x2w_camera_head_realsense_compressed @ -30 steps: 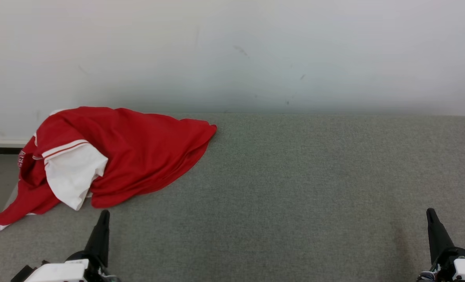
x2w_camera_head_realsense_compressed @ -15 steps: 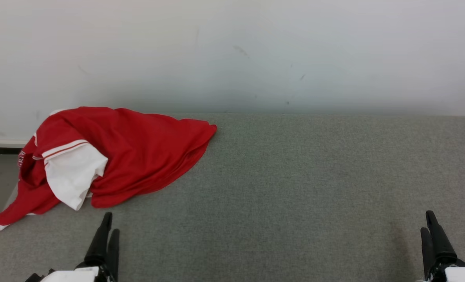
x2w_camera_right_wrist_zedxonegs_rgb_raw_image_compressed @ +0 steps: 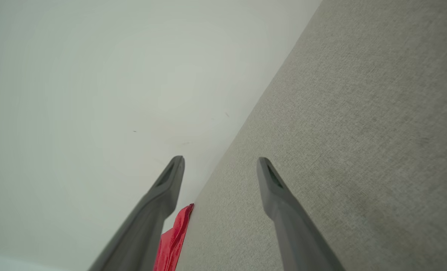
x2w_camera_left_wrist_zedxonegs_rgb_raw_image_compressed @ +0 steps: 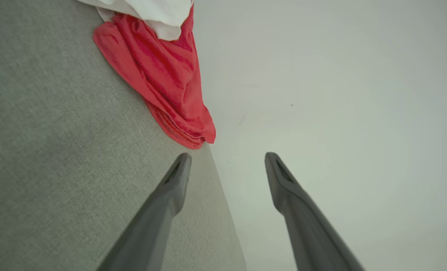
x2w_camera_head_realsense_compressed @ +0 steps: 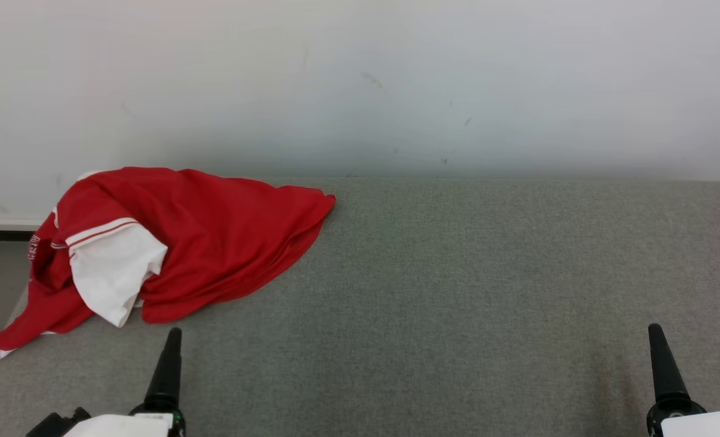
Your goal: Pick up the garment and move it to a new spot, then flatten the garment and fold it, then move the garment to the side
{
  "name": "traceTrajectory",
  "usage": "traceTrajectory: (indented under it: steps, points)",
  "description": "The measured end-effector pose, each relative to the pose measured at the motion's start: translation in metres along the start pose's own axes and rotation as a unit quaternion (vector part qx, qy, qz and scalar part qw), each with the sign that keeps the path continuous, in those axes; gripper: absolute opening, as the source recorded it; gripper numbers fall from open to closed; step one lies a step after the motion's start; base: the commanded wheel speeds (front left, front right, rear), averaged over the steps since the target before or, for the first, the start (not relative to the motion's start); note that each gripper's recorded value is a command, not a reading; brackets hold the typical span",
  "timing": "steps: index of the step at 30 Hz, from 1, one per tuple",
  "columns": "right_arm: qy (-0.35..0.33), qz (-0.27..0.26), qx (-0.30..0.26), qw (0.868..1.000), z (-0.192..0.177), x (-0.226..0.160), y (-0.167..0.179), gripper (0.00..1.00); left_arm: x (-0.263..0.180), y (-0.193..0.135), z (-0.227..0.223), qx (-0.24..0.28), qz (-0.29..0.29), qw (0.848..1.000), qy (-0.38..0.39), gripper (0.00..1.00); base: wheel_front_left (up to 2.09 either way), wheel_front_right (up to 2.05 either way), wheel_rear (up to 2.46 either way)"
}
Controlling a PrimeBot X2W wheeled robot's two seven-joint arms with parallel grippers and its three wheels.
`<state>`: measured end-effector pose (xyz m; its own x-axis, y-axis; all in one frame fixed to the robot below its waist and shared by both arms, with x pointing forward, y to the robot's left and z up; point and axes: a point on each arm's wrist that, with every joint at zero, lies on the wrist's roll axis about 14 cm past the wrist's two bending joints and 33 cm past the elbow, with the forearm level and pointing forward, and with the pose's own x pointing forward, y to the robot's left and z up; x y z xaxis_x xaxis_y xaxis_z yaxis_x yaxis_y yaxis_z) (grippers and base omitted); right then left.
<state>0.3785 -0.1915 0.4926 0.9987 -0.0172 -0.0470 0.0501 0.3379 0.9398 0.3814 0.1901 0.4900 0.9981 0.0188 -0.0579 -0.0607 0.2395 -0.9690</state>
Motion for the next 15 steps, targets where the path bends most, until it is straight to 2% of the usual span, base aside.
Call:
traceTrajectory:
  steps: [6,15]
  points:
    - [0.000,0.005,-0.069,0.998,0.000,0.000,0.003,1.00,0.000,-0.003,0.001,0.063,-0.004,0.998,-0.004,1.00,0.00,0.00,0.00]
    - [-0.003,0.010,-0.164,0.986,0.002,0.000,0.004,1.00,-0.001,-0.010,-0.003,0.161,-0.018,0.987,-0.001,1.00,0.00,0.00,0.00]
